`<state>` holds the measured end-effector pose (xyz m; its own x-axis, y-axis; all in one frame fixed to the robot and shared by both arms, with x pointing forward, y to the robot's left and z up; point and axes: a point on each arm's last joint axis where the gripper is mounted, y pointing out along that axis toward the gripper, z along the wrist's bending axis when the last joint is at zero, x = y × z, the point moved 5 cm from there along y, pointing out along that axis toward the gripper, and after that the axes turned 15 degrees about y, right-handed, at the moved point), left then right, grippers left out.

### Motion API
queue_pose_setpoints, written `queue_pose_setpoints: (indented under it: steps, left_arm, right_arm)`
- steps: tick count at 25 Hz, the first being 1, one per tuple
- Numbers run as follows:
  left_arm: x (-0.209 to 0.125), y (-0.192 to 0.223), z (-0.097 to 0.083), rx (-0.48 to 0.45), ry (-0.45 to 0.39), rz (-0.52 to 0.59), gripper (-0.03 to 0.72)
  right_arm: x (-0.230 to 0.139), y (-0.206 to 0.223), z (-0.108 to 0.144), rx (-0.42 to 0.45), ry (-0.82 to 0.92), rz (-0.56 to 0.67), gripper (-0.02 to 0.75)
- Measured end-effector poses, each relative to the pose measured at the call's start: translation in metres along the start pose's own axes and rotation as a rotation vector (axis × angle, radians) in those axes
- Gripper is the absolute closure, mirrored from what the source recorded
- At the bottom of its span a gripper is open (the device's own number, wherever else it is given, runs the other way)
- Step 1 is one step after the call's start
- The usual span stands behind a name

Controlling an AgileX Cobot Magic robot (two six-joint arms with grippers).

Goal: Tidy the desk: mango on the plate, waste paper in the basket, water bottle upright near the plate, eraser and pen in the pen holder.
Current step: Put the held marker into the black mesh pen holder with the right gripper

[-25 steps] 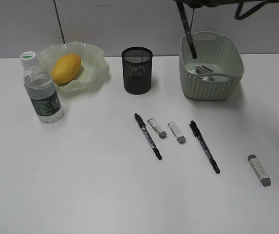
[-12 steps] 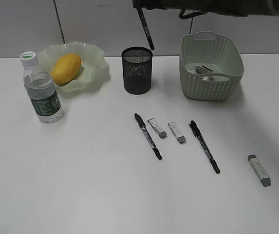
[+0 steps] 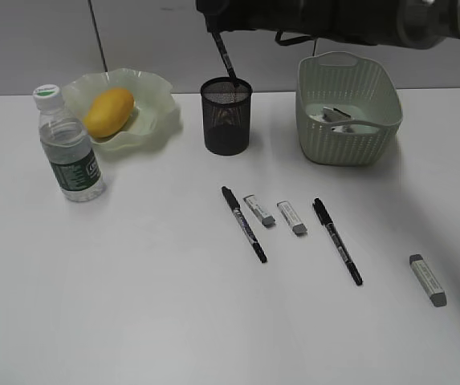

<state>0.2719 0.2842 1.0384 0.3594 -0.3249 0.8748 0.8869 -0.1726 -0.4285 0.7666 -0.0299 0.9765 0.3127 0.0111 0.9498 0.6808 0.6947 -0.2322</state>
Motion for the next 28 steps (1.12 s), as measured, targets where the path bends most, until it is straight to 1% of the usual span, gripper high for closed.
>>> queue_pose_setpoints:
  steps: [4, 9, 14, 18, 20, 23, 28]
  left_arm:
    - [0.000, 0.000, 0.000, 0.000, 0.000, 0.000, 0.258]
    - [0.000, 0.000, 0.000, 0.000, 0.000, 0.000, 0.260]
    - [0.000, 0.000, 0.000, 0.000, 0.000, 0.000, 0.260]
    - [0.000, 0.000, 0.000, 0.000, 0.000, 0.000, 0.260]
    - [0.000, 0.000, 0.000, 0.000, 0.000, 0.000, 0.260]
    - [0.000, 0.000, 0.000, 0.000, 0.000, 0.000, 0.260]
    - [0.000, 0.000, 0.000, 0.000, 0.000, 0.000, 0.260]
  right_arm:
    - [-0.012, 0.005, -0.002, 0.002, -0.039, 0.020, 0.602]
    - [-0.015, 0.006, -0.003, 0.007, -0.103, 0.023, 0.602]
    - [-0.033, 0.013, -0.004, 0.026, -0.108, 0.049, 0.602]
    - [-0.035, 0.013, 0.000, 0.059, -0.108, 0.045, 0.602]
    - [-0.034, 0.013, 0.003, 0.082, -0.108, 0.040, 0.580]
    - [-0.033, 0.013, 0.008, 0.119, -0.107, 0.031, 0.508]
    - [-0.033, 0.012, 0.012, 0.146, -0.083, 0.026, 0.461]
